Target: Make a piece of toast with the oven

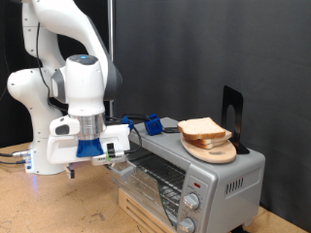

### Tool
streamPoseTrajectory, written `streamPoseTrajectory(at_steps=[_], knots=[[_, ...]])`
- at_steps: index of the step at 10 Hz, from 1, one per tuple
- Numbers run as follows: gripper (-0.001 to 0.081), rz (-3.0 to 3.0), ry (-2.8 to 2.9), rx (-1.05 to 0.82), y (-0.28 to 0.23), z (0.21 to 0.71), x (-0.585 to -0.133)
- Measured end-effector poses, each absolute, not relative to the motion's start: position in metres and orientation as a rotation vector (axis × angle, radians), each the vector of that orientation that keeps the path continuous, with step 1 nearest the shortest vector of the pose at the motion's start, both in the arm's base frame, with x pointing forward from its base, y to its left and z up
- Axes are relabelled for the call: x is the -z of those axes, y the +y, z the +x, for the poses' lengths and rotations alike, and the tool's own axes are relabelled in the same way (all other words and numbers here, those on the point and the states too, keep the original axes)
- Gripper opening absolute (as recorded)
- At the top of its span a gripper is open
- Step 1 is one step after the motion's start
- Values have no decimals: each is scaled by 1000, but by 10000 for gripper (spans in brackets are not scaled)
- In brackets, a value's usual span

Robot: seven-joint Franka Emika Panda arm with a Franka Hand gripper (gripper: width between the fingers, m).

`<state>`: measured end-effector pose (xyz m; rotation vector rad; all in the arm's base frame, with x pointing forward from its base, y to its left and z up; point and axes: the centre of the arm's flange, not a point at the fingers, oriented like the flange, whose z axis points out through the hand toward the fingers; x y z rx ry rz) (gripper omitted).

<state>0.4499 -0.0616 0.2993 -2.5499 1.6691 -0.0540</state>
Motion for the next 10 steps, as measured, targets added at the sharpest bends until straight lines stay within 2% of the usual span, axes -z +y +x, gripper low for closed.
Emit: streamPoseTrajectory(at_steps=[3,10], knots=[[682,-2518,1599,1,-61,450,-300],[682,-2494,1528,-82,-56,450,-331]])
